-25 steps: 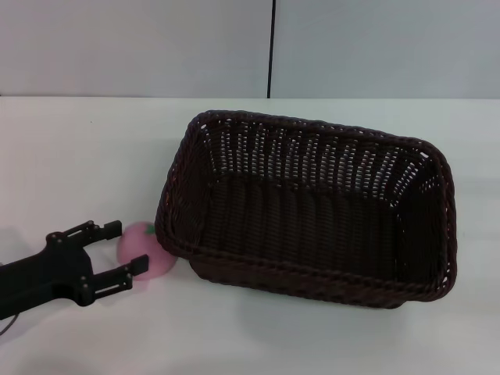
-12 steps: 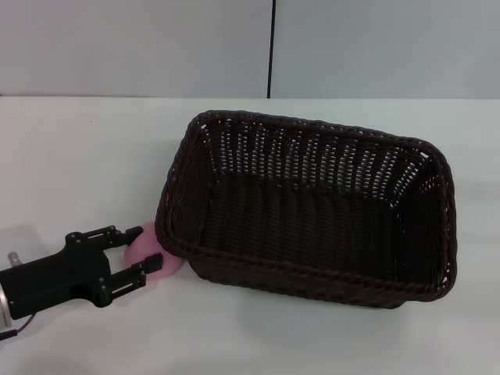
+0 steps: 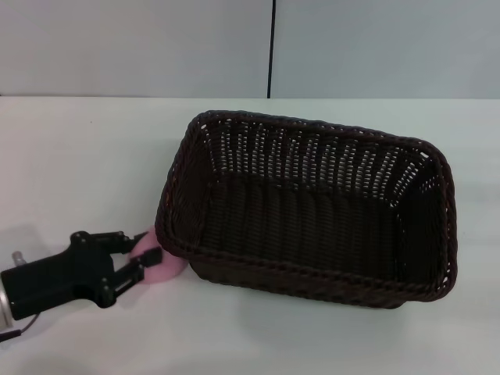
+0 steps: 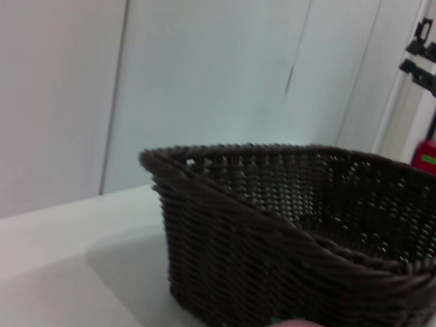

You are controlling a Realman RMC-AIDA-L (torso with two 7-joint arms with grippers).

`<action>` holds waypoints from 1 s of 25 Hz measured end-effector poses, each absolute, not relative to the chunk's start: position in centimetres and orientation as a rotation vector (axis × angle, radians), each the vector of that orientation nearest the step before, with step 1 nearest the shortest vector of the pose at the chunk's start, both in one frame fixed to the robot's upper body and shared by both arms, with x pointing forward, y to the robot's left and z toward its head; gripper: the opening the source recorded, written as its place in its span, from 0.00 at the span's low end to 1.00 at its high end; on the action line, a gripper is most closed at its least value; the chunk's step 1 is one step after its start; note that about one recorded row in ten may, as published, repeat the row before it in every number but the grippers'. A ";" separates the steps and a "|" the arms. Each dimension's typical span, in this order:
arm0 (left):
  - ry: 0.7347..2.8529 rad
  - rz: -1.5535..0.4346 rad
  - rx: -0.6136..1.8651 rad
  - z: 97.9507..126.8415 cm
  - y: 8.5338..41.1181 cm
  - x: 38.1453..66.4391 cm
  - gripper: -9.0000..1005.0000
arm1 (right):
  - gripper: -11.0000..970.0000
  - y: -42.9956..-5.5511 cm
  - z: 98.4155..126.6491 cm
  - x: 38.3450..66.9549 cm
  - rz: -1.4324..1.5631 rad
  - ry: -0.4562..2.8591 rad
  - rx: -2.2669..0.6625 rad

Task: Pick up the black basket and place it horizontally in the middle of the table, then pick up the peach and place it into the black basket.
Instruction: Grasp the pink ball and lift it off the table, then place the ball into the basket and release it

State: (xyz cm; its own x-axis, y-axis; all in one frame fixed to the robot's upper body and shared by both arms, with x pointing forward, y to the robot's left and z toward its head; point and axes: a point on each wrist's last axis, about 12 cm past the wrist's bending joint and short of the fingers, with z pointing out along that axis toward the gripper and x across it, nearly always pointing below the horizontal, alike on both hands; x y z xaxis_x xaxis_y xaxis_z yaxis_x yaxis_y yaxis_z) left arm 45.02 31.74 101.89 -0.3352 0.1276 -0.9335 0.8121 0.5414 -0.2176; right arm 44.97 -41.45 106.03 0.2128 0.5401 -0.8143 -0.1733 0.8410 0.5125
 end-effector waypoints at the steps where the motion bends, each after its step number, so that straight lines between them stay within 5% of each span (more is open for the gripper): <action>1: 1.794 -0.870 0.780 101.9 31.7 45.0 0.27 | 0.62 -41.4 106.0 45.0 0.509 1.266 0.343; 9: 1.724 -0.733 0.517 103.1 35.1 44.9 0.20 | 0.62 -41.3 105.9 44.9 0.513 1.269 0.348; 17: 1.608 -0.732 0.402 104.3 35.0 45.8 0.17 | 0.62 -41.0 105.7 45.1 0.529 1.273 0.356; 25: 1.390 -1.053 0.543 107.2 28.3 50.1 0.13 | 0.62 -40.3 105.3 45.3 0.557 1.283 0.362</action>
State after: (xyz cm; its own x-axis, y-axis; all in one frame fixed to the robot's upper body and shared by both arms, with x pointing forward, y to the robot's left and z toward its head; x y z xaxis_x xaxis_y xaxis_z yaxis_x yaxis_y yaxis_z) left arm 50.07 28.27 107.15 -0.1418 -0.2741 -0.9512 0.8412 0.4731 -0.2618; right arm 45.27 -40.30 105.30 0.1802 0.5772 -0.7965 -0.1877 0.8150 0.5482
